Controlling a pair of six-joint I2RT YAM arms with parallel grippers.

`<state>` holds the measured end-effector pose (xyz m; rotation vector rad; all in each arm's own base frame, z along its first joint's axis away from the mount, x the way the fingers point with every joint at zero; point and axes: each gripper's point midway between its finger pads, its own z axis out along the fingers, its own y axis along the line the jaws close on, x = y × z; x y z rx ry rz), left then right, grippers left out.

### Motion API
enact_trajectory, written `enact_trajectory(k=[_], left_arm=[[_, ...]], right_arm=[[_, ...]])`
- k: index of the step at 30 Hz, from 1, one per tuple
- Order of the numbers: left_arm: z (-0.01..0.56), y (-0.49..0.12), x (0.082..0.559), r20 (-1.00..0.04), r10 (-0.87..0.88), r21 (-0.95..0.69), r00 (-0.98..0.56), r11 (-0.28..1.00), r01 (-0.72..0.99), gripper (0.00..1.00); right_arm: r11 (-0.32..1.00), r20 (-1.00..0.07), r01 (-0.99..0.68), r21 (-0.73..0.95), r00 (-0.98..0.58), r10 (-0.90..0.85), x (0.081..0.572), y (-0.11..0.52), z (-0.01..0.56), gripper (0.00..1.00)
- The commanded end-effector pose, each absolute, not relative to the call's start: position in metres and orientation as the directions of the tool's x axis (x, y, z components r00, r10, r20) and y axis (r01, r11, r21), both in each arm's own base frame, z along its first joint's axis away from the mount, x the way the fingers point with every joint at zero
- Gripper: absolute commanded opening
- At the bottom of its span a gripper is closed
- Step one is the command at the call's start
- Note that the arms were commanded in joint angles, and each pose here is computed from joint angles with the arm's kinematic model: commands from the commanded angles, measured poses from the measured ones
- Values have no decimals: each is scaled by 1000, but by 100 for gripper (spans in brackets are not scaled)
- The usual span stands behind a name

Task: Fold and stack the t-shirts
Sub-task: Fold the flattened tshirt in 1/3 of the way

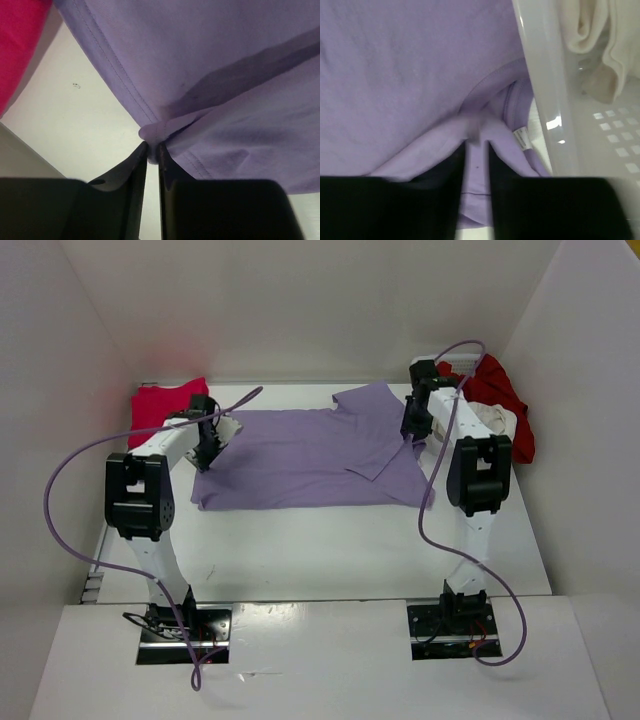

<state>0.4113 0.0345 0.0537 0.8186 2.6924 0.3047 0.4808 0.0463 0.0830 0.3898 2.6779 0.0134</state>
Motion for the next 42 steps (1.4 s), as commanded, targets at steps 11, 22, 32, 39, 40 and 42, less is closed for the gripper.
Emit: enact_trajectory(k=[11,22,32,39,40,42], left_arm=[[90,102,432,-277,404,382,-872,879,285,45],[54,3,338,-278,409,-45,-869,898,437,56],[32,21,352,-281,293,-32,-914,949,314,58],[6,14,340,-223,298,-91,-928,941,324,58],[1,12,339,-214,297,-106,-930,940,325,56],[-3,9,336,-201,304,-130,-931,934,333,40]], right_arm=[[965,-536,260,35,-810,238,434,61,154,72],[860,-273,473,193,-816,510,308,40,64,80],[793,-233,559,243,-760,607,323,12,33,82],[789,-182,569,231,-771,610,318,8,13,68],[789,-192,567,237,-769,610,321,8,13,64],[788,-169,569,235,-774,610,316,11,8,47]])
